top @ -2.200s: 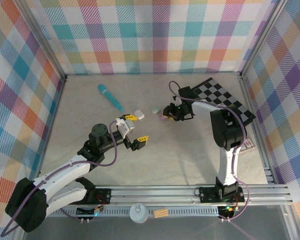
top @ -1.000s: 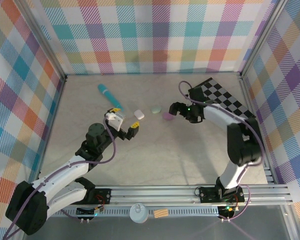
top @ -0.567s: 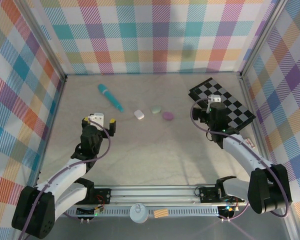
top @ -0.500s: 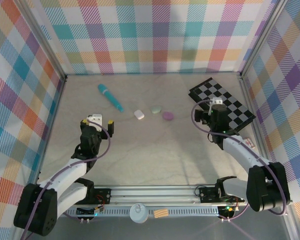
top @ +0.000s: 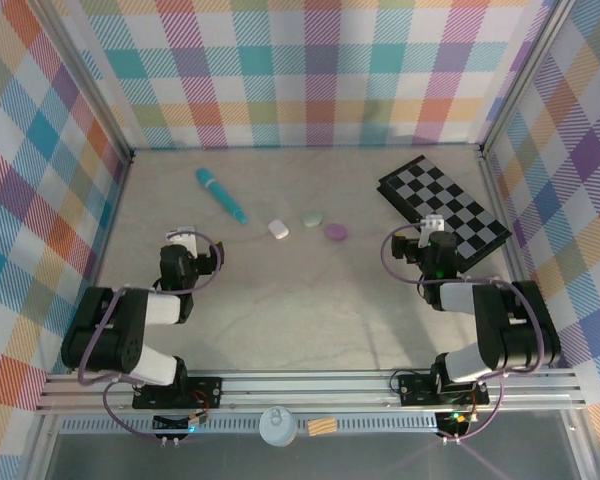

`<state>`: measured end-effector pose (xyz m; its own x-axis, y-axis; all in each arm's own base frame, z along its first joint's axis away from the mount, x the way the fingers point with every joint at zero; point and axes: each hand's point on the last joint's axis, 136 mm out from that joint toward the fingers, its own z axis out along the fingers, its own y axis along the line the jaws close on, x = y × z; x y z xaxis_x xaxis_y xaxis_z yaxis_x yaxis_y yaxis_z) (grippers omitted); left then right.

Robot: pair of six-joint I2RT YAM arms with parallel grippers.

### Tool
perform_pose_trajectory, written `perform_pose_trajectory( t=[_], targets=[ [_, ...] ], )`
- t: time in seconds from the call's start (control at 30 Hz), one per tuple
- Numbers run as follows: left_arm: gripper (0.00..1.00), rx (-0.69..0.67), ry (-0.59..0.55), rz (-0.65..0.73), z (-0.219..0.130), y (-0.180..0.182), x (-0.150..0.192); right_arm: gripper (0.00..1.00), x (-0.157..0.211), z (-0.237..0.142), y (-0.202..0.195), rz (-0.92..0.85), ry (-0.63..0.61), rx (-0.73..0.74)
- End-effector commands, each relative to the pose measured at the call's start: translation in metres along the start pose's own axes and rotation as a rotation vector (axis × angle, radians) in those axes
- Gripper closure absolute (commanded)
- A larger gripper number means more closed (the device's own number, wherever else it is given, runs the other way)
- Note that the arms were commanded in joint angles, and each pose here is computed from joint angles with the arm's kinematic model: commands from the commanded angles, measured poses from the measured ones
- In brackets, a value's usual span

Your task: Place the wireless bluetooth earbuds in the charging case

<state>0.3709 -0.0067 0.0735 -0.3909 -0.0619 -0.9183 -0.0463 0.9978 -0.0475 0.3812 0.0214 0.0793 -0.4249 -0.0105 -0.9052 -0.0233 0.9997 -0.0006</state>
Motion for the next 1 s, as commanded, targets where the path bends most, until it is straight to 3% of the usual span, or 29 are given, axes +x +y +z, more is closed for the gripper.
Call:
perform_pose_trajectory(
  t=[0.0,0.17,0.97],
  targets=[
    [0.0,0.048,-0.099,-0.035,0.012,-0.006,-0.023,0.01,-0.018,0.005,0.004,0.007,-0.094,-0.05],
    [0.0,0.028,0.003,-0.033,0.025,-0.005,-0.017,0.01,-0.018,0.009,-0.002,0.038,-0.069,-0.052],
    [0.0,0.012,0.0,-0.002,0.025,-0.009,-0.018,0.01,-0.018,0.01,-0.005,0.055,-0.063,-0.055]
  ],
)
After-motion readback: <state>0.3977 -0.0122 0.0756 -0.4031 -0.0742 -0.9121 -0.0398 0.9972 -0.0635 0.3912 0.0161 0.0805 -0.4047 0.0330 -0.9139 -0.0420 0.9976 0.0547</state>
